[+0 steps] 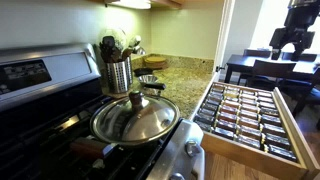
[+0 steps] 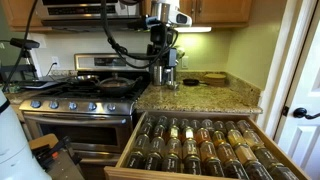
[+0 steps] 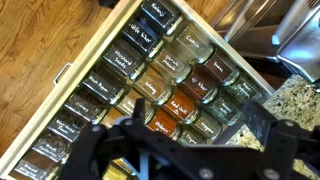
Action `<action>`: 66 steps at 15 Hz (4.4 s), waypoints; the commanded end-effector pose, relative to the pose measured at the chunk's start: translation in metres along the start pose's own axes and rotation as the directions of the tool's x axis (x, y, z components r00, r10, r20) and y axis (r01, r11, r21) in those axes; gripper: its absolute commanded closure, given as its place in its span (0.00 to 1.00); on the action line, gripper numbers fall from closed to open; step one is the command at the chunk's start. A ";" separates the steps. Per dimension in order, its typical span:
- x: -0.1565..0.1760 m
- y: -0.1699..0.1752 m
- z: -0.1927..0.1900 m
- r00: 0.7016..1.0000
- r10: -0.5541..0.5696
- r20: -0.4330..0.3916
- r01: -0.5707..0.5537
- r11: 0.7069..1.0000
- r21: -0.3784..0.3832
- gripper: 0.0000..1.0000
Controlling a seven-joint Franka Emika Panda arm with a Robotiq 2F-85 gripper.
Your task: Close the drawer
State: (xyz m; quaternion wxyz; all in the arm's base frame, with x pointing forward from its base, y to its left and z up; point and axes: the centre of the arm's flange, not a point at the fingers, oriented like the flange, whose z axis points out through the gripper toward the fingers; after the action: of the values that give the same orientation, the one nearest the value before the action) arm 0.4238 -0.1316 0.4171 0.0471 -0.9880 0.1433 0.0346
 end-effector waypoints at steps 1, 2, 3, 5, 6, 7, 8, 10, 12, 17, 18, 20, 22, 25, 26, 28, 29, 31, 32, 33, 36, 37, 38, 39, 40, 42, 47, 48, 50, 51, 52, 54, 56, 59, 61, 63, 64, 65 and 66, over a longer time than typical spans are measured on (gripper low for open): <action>0.000 0.000 0.000 1.000 0.000 0.000 0.000 1.000 0.000 0.00; 0.000 0.000 0.000 1.000 0.000 0.000 0.000 1.000 0.000 0.00; 0.000 0.000 0.000 1.000 0.000 0.000 0.000 1.000 0.000 0.00; 0.000 0.000 0.000 1.000 0.000 0.000 0.000 1.000 0.000 0.00; 0.000 0.000 0.000 1.000 0.000 0.000 0.000 1.000 0.000 0.00; 0.000 0.000 0.000 1.000 0.000 0.000 0.000 1.000 0.000 0.00; 0.000 0.000 0.000 1.000 0.000 0.000 0.000 1.000 0.000 0.00; 0.001 0.004 0.001 0.999 0.008 -0.031 -0.008 1.000 0.003 0.00; 0.006 0.016 0.005 0.998 0.003 -0.059 -0.003 1.000 -0.004 0.00; 0.024 0.090 0.023 0.986 0.090 -0.139 -0.087 0.996 0.029 0.00; 0.029 0.104 0.031 0.983 0.119 -0.139 -0.116 0.993 0.031 0.00; 0.037 0.133 0.047 0.976 0.178 -0.127 -0.172 0.983 0.057 0.00; 0.044 0.156 0.065 0.965 0.226 -0.132 -0.214 0.972 0.093 0.00; 0.054 0.178 0.086 0.956 0.265 -0.123 -0.250 0.960 0.122 0.00; 0.058 0.181 0.091 0.962 0.256 -0.097 -0.245 0.963 0.117 0.00; 0.045 0.171 0.091 0.962 0.257 -0.090 -0.248 0.963 0.105 0.00; 0.049 0.173 0.096 0.964 0.256 -0.079 -0.247 0.964 0.099 0.00; 0.055 0.174 0.102 0.965 0.253 -0.070 -0.246 0.965 0.091 0.00; 0.057 0.173 0.102 0.965 0.251 -0.070 -0.245 0.965 0.091 0.00; 0.057 0.173 0.101 0.966 0.251 -0.071 -0.244 0.966 0.091 0.00; 0.060 0.176 0.116 0.955 0.270 -0.121 -0.257 0.960 0.111 0.00; 0.064 0.180 0.122 0.949 0.289 -0.124 -0.275 0.954 0.121 0.00; 0.066 0.187 0.131 0.940 0.317 -0.125 -0.301 0.944 0.136 0.00; 0.067 0.193 0.140 0.933 0.340 -0.120 -0.322 0.935 0.148 0.00; 0.067 0.200 0.149 0.925 0.367 -0.100 -0.349 0.924 0.158 0.00; 0.065 0.213 0.167 0.911 0.407 -0.068 -0.393 0.905 0.161 0.00; 0.063 0.242 0.199 0.872 0.489 0.007 -0.487 0.867 0.104 0.00; 0.063 0.247 0.204 0.865 0.502 0.017 -0.501 0.860 0.092 0.00; 0.066 0.254 0.213 0.852 0.522 0.022 -0.522 0.849 0.085 0.00; 0.067 0.257 0.217 0.851 0.525 0.023 -0.525 0.847 0.083 0.00; 0.068 0.260 0.222 0.846 0.532 0.028 -0.533 0.843 0.075 0.04; 0.069 0.266 0.226 0.840 0.542 0.027 -0.542 0.836 0.083 0.28; 0.067 0.271 0.226 0.840 0.542 0.013 -0.540 0.833 0.119 0.36; 0.067 0.280 0.226 0.830 0.558 -0.003 -0.553 0.824 0.120 0.58; 0.064 0.287 0.227 0.823 0.568 -0.022 -0.563 0.819 0.111 0.71; 0.062 0.293 0.229 0.811 0.584 -0.035 -0.578 0.809 0.105 0.85; 0.063 0.296 0.232 0.805 0.592 -0.036 -0.586 0.804 0.104 0.90; 0.063 0.298 0.234 0.802 0.596 -0.033 -0.591 0.801 0.097 0.96; 0.063 0.299 0.238 0.799 0.600 -0.031 -0.596 0.798 0.086 0.97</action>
State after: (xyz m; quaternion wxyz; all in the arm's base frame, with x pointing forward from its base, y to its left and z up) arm 0.3862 -0.4046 0.1615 0.0710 -0.8971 0.4357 0.0194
